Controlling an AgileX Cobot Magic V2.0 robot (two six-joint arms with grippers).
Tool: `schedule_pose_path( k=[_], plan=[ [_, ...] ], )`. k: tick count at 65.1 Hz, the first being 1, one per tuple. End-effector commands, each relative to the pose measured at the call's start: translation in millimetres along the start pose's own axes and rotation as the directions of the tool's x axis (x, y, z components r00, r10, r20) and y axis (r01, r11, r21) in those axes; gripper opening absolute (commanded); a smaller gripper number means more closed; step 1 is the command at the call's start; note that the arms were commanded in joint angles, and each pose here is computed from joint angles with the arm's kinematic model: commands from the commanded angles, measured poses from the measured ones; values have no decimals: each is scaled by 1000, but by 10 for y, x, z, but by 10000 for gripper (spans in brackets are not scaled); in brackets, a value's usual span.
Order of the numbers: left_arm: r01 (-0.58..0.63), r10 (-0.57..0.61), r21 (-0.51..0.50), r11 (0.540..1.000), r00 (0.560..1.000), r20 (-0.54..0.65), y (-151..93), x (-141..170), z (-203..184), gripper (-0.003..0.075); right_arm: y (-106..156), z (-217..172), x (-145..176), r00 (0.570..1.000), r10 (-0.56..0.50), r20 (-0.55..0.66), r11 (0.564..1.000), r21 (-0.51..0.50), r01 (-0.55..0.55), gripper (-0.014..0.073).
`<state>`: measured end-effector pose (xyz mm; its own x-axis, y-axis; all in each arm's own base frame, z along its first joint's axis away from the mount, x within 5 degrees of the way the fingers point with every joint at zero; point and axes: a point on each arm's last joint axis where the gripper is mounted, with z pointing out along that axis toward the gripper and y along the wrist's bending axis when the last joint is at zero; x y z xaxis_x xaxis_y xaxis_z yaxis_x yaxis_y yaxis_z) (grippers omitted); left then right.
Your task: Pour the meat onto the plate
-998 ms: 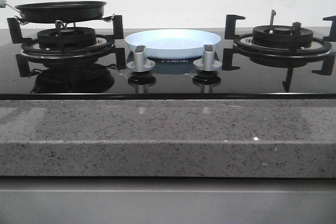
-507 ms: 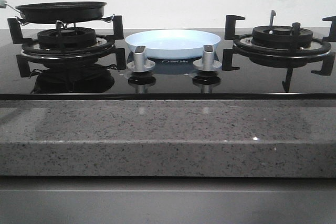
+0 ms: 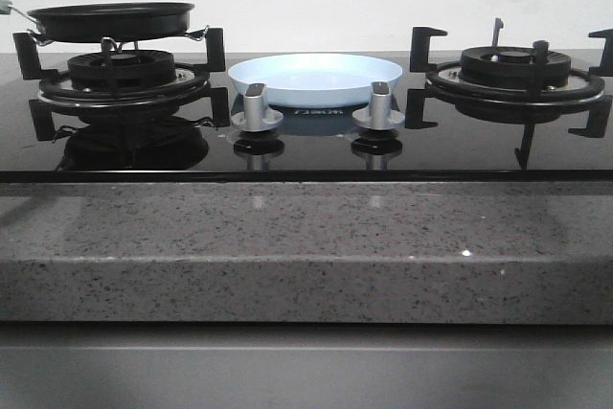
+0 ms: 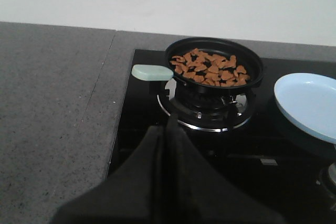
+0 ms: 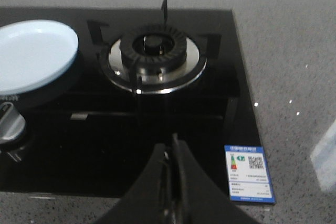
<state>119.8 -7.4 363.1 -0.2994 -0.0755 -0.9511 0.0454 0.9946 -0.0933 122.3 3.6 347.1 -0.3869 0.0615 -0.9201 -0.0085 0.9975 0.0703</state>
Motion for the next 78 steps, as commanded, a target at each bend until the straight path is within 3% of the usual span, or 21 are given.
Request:
schedule_pose_path(
  k=[1,15,18,24,31,37,44,51,64,78],
  plan=[
    [26,-27,8,1000,997,69,-10,-157,65,-20,-11,89,-132,999,-11,40,1000,13,11,-71],
    [30,-30,0,1000,1000,-4,2,-112,264,-13,-22,308,-72,998,-8,-67,1000,18,9,-64],
    [30,-30,-1,1000,999,-12,4,-107,286,15,-23,340,-63,997,-8,-81,1000,19,9,-30],
    [19,-19,-2,1000,1000,-22,6,-100,324,173,-26,392,-49,995,-7,-103,1000,20,9,109],
    [19,-19,-3,1000,999,-26,8,-97,342,426,-27,422,-46,994,-7,-110,1000,20,9,371],
    [19,-19,-3,1000,999,-27,8,-97,344,538,-22,430,-50,994,3,-105,1000,16,-2,493],
    [19,-19,-3,1000,999,-27,8,-97,344,526,41,420,-111,991,28,-129,999,-25,-31,482],
    [-2,3,3,1000,1000,-29,-1,-95,344,503,176,439,-239,987,-23,-162,994,-106,6,463],
    [-47,51,103,994,998,-36,-165,-76,338,491,517,600,-516,978,-105,-179,965,-254,57,463],
    [-124,132,196,973,991,-31,-327,-52,316,491,842,990,-677,959,-165,-231,940,-330,82,463]
  ],
)
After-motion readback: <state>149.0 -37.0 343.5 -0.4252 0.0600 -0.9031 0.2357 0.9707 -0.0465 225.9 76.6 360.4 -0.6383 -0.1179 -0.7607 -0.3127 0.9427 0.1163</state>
